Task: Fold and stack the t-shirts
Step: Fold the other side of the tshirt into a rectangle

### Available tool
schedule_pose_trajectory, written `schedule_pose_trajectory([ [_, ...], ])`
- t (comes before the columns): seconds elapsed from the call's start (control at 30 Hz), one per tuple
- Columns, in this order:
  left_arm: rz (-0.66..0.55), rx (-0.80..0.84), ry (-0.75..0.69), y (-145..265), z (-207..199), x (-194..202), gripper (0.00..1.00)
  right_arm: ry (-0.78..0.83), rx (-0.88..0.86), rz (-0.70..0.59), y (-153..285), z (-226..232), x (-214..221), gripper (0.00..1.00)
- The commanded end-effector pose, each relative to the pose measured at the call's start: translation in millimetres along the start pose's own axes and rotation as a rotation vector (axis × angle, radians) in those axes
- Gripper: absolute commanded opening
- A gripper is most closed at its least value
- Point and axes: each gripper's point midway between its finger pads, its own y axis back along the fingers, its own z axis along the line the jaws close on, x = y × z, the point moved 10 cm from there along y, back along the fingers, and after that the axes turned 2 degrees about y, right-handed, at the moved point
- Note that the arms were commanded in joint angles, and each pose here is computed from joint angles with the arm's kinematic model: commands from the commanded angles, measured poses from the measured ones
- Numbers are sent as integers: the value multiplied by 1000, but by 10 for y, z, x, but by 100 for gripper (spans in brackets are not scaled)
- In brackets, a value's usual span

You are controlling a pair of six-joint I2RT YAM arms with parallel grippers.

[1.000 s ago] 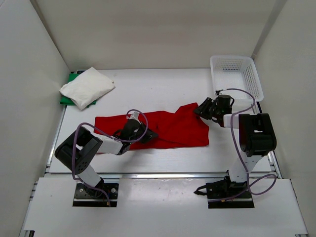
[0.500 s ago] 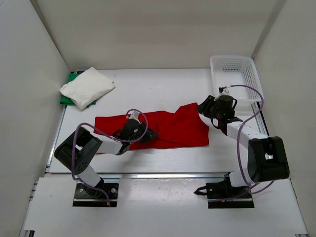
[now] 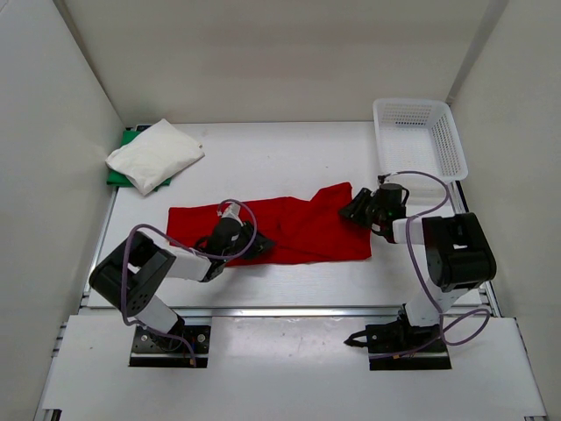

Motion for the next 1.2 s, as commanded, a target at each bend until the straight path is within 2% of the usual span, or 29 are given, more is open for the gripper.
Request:
schedule_pose_trajectory([
  [0.0, -58, 55, -32, 106, -102, -95, 38, 2, -93, -52, -41, 108, -110, 30],
  [0.23, -89, 31, -26, 150, -33, -174, 38, -12, -61, -68, -110, 82, -158, 26],
  [0.3, -101, 23, -11, 186, 26, -185, 37, -21, -63, -79, -119, 63, -202, 19],
  [0.4, -119, -8, 18, 253, 181, -228, 36, -37, -56, -104, -100, 25, -243, 0],
  [0.43, -121, -15, 33, 274, 223, -212, 36, -34, -54, -117, -74, 16, -272, 0],
  [0.77, -173, -75, 109, 500, 559, -274, 35, -26, -15, -156, 34, -84, -405, 0],
  [1.0, -217, -65, 116, 614, 583, -319, 35, -31, 82, -127, 74, -134, -289, 0],
  [1.07, -220, -50, 78, 605, 485, -355, 35, -26, 47, -124, 99, -125, -235, 8],
  [1.13, -243, -47, 30, 584, 346, -413, 36, -16, 31, -137, 105, -80, -299, 25],
  [1.17, -253, -20, -11, 573, 197, -449, 37, 3, 10, -153, 104, -39, -346, 29],
])
